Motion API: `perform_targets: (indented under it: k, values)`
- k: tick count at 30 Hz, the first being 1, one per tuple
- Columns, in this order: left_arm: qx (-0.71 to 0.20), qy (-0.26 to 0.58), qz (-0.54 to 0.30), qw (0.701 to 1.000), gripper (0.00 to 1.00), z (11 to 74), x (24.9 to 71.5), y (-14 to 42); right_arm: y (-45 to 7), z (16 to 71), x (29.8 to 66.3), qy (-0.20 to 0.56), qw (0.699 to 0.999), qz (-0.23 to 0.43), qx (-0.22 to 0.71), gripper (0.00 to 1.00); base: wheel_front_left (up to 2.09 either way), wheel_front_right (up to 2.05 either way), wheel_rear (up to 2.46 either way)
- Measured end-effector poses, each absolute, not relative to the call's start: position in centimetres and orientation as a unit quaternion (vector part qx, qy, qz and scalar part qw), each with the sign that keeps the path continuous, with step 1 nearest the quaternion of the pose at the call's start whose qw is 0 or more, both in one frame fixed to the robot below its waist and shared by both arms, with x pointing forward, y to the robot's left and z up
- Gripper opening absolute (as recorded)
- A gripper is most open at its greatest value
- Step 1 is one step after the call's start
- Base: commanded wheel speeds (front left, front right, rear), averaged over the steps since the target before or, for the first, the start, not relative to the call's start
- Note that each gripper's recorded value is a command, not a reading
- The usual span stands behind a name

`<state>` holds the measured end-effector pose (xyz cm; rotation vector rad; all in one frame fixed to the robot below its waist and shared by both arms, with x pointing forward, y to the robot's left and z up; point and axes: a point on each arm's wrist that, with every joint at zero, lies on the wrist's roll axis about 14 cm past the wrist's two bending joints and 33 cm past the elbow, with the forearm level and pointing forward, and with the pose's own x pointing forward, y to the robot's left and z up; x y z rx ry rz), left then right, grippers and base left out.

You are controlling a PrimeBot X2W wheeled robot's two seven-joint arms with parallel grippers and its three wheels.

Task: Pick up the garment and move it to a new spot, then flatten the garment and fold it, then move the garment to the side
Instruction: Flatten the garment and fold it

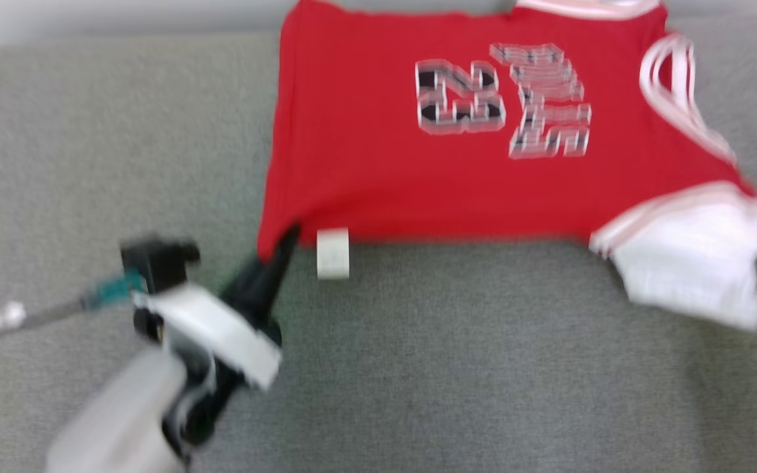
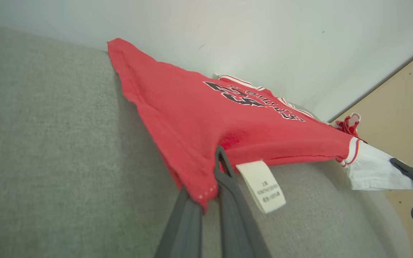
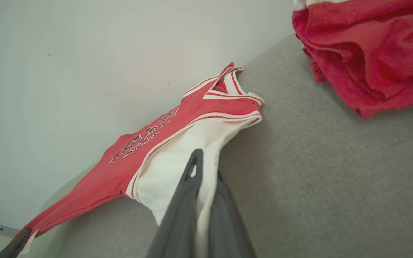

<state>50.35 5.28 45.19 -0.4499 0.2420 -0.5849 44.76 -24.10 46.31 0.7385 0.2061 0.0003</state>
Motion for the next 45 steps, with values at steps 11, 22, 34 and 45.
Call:
perform_targets:
  k: [11,22,34,45]
  values:
    - [-0.236,0.209,-0.257,0.914,0.00,43.7,34.1,5.7,-23.7,44.1,30.7,0.203,0.905,-0.022,0.372,0.00,0.00,0.00,0.00]
    - [-0.253,0.297,-0.274,0.879,0.00,45.0,33.1,4.9,-23.7,44.2,30.8,0.296,0.897,0.027,0.326,0.00,0.00,0.00,0.00]
    - [-0.279,0.386,-0.277,0.835,0.00,46.8,39.5,4.1,-23.1,45.4,39.6,0.375,0.899,0.095,0.207,0.00,0.00,0.00,0.00]
    - [-0.239,0.414,-0.241,0.844,0.00,43.9,45.1,4.8,-22.5,44.8,46.1,0.364,0.914,0.098,0.152,0.77,0.00,0.00,0.00]
